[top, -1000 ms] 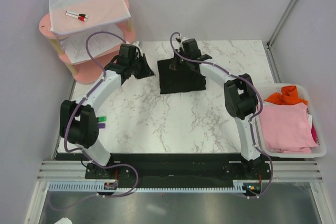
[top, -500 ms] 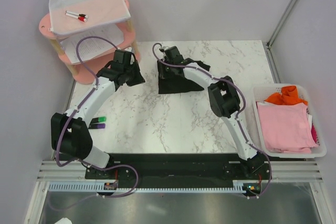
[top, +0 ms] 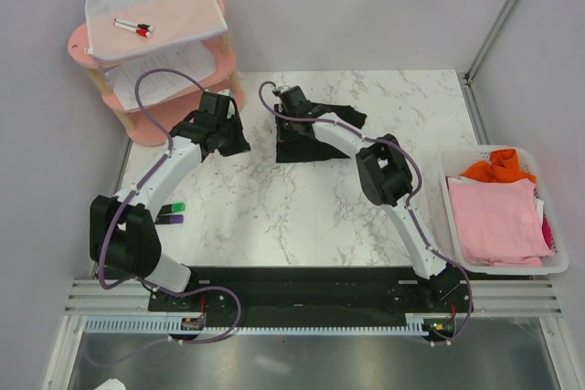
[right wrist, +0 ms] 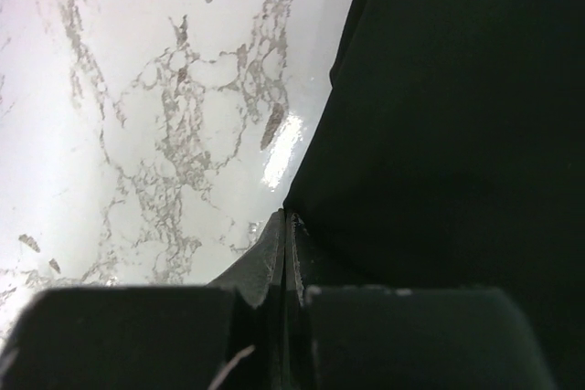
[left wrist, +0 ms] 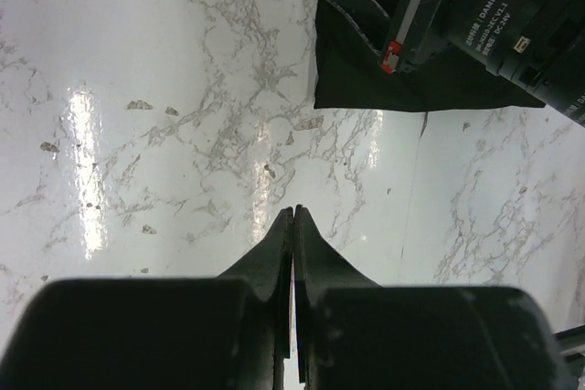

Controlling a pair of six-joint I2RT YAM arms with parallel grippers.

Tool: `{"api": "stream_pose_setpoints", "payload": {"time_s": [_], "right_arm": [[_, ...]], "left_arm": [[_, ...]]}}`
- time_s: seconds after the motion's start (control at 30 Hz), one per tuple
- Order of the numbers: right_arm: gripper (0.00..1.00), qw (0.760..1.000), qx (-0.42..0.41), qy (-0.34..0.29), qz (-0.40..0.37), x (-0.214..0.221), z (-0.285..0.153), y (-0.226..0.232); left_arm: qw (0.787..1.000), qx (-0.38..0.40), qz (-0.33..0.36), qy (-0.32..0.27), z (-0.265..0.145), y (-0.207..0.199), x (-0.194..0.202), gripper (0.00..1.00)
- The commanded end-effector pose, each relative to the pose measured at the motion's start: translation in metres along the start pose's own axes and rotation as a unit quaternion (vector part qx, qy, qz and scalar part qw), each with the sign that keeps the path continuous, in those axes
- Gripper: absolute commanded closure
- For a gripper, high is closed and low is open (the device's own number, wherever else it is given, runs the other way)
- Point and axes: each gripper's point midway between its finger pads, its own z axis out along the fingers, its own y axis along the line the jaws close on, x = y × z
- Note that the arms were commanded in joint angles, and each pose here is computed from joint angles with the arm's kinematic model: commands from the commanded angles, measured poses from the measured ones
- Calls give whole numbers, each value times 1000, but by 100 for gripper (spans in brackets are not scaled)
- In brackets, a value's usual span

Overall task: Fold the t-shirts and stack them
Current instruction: Put the neatly folded tshirt into the corner of the board with the right arm

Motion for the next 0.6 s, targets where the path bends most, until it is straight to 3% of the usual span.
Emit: {"api": "stream_pose_setpoints", "payload": {"time_s": [0.0, 0.13, 0.27, 0.53, 0.57], "right_arm": [[100, 996, 85, 16, -6, 16, 7, -36], [100, 990, 135, 30, -4, 29, 1, -63], [100, 983, 174, 52, 6, 46, -7, -93], [100, 971, 227, 76, 25, 56, -33, -146], [100, 969, 231, 78, 26, 57, -35, -150]], "left_arm": [[999, -14, 14, -32, -18, 7, -10, 98], [999, -36, 18, -34, -20, 15, -11, 96], [998, -46, 20, -33, -18, 20, -10, 80], [998, -49, 20, -24, -12, 21, -8, 68], [998, -51, 19, -22, -11, 22, -7, 52]]}}
